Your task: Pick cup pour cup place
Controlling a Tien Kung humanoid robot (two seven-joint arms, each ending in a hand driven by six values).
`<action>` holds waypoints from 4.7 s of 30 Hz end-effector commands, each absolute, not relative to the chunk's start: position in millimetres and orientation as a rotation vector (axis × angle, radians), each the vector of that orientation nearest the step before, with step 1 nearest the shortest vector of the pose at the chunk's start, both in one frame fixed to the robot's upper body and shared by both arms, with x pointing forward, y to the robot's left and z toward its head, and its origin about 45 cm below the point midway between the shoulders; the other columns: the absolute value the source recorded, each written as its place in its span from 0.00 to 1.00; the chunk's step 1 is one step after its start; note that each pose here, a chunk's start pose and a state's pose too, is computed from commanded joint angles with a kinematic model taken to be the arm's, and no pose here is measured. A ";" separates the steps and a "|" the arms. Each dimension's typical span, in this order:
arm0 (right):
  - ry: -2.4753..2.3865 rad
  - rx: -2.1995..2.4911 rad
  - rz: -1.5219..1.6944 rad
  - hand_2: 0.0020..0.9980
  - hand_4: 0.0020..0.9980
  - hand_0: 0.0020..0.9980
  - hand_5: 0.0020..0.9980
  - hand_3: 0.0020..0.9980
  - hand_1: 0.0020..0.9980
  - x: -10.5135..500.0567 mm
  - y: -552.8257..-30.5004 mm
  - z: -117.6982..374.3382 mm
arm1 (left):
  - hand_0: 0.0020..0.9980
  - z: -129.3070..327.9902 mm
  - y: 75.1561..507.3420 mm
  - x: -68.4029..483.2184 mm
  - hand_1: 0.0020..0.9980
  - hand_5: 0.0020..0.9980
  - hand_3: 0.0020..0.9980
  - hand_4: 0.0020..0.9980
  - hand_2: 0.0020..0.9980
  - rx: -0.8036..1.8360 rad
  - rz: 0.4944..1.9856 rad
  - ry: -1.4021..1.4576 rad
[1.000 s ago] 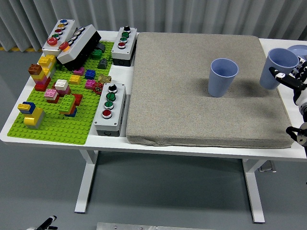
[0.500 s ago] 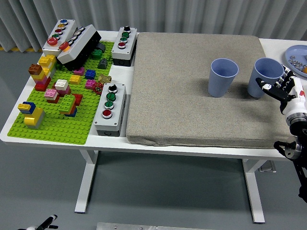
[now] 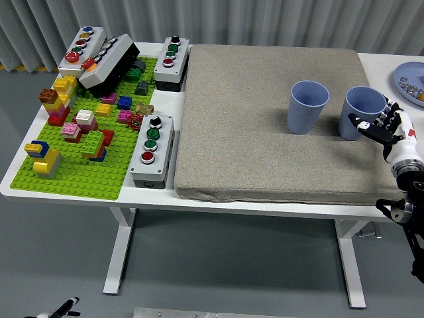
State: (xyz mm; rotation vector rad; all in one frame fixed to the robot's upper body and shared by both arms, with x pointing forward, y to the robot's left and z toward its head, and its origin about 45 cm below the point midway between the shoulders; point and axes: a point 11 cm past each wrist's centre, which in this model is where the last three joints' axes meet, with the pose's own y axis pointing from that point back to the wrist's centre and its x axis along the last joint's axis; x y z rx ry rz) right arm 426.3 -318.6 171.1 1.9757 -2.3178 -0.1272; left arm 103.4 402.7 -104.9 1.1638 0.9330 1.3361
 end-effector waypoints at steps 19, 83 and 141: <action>-2.243 2.025 -0.152 0.92 0.86 0.93 0.31 0.93 0.86 426.1 -313.9 167.4 | 0.85 -105.4 402.5 101.7 0.83 0.99 0.78 0.64 0.86 1.166 1.335 0.936; -2.111 2.031 -0.105 1.00 0.88 0.96 0.36 0.99 0.92 395.7 -327.5 163.8 | 0.85 -102.5 419.8 89.9 0.83 0.98 0.78 0.64 0.86 1.177 1.381 0.960; -2.717 1.767 0.149 0.80 0.84 0.89 0.53 0.83 0.80 470.2 -413.4 326.5 | 0.85 -100.4 417.4 102.7 0.84 0.98 0.77 0.64 0.86 1.158 1.383 0.937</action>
